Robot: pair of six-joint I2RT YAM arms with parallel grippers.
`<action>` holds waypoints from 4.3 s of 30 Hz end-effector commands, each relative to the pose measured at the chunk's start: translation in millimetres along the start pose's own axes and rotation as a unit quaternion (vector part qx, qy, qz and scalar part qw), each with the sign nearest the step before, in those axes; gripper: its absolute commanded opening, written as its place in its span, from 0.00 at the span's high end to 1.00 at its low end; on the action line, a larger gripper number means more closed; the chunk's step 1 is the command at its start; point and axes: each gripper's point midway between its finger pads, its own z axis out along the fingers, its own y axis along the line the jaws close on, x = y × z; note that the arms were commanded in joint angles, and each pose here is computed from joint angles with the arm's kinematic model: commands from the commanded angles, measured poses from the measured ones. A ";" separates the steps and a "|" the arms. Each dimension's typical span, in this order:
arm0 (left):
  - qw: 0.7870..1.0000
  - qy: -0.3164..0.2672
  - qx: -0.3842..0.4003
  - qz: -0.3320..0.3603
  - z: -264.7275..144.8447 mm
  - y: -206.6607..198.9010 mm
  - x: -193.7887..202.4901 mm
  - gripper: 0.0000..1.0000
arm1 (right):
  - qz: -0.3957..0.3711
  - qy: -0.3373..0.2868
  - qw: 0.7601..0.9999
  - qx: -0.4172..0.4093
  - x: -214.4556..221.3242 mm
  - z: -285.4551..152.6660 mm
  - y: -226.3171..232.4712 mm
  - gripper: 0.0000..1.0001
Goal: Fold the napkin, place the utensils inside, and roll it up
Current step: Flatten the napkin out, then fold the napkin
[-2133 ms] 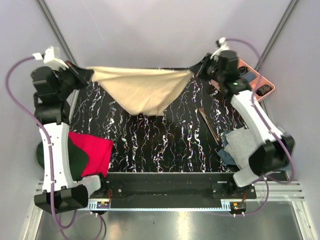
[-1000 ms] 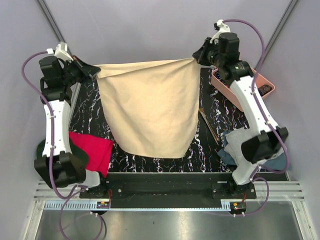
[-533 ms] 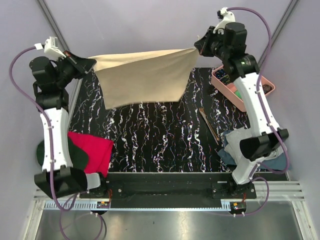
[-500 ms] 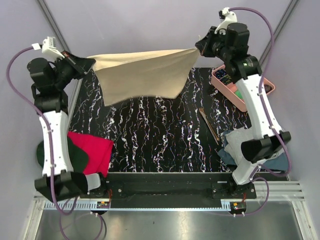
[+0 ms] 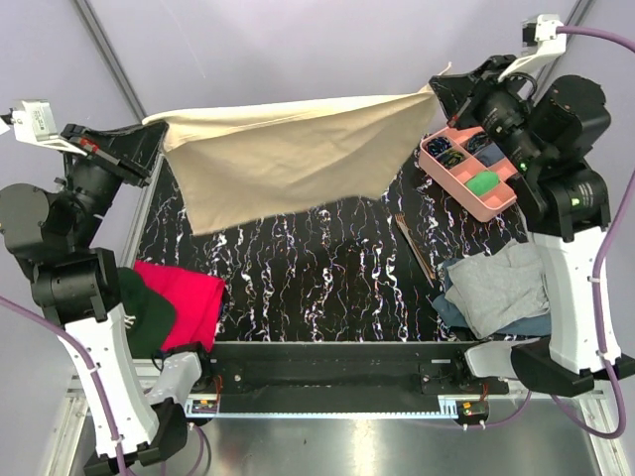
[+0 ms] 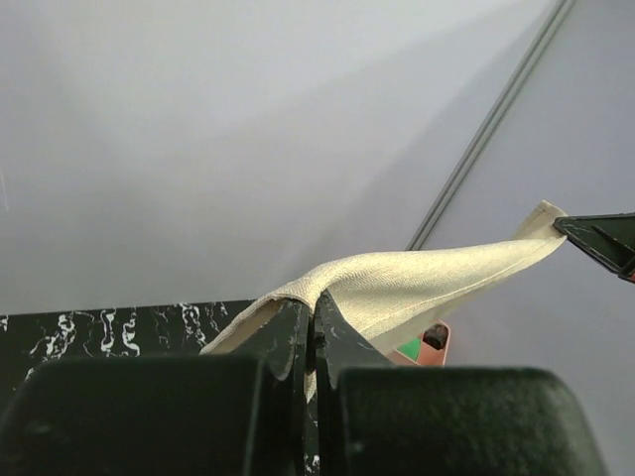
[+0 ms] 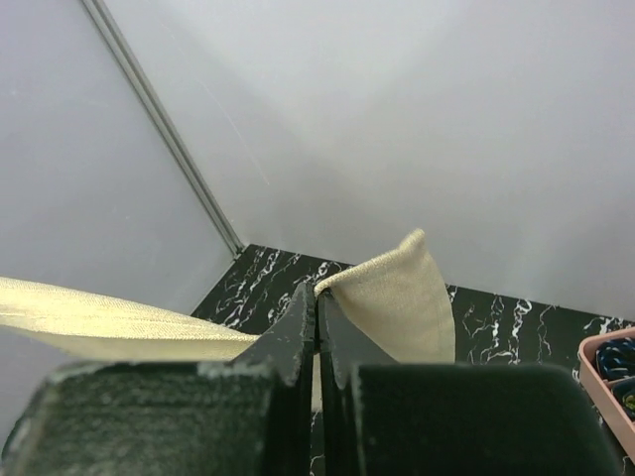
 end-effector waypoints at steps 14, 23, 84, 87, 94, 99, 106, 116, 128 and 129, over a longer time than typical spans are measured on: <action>0.956 0.165 -0.197 -0.139 95.4 262.1 181.5 0.90 | 0.021 0.204 0.975 0.083 233.3 198.4 -117.8 1.00; 0.927 0.241 -0.205 -0.200 150.6 352.4 282.9 0.01 | 0.068 0.252 0.965 -0.012 340.4 268.3 -130.4 0.19; 0.920 0.331 -0.210 -0.026 26.4 210.5 264.2 0.01 | 0.274 0.484 0.716 0.423 503.3 -184.2 -198.7 0.60; 0.920 0.329 -0.210 -0.026 26.5 210.6 263.2 0.01 | 0.278 0.487 0.712 0.422 507.9 -185.4 -197.6 0.61; 0.920 0.330 -0.209 -0.027 26.7 209.6 263.1 0.01 | 0.293 0.491 0.705 0.420 516.1 -192.2 -191.9 0.65; 0.921 0.330 -0.208 -0.029 26.9 209.0 263.2 0.01 | 0.293 0.499 0.699 0.420 521.0 -199.3 -190.1 0.74; 0.921 0.327 -0.207 -0.030 27.1 209.3 261.6 0.01 | 0.288 0.509 0.704 0.403 521.5 -199.0 -187.2 0.87; 0.922 0.327 -0.206 -0.036 27.3 209.2 261.9 0.01 | 0.284 0.468 0.755 0.362 482.3 -171.5 -179.0 1.00; 0.924 0.325 -0.195 -0.049 28.9 205.7 264.4 0.01 | 0.284 0.439 0.795 0.307 458.3 -112.8 -160.6 1.00; 0.924 0.325 -0.196 -0.050 28.8 206.4 265.2 0.01 | 0.279 0.445 0.798 0.297 462.2 -106.4 -154.0 1.00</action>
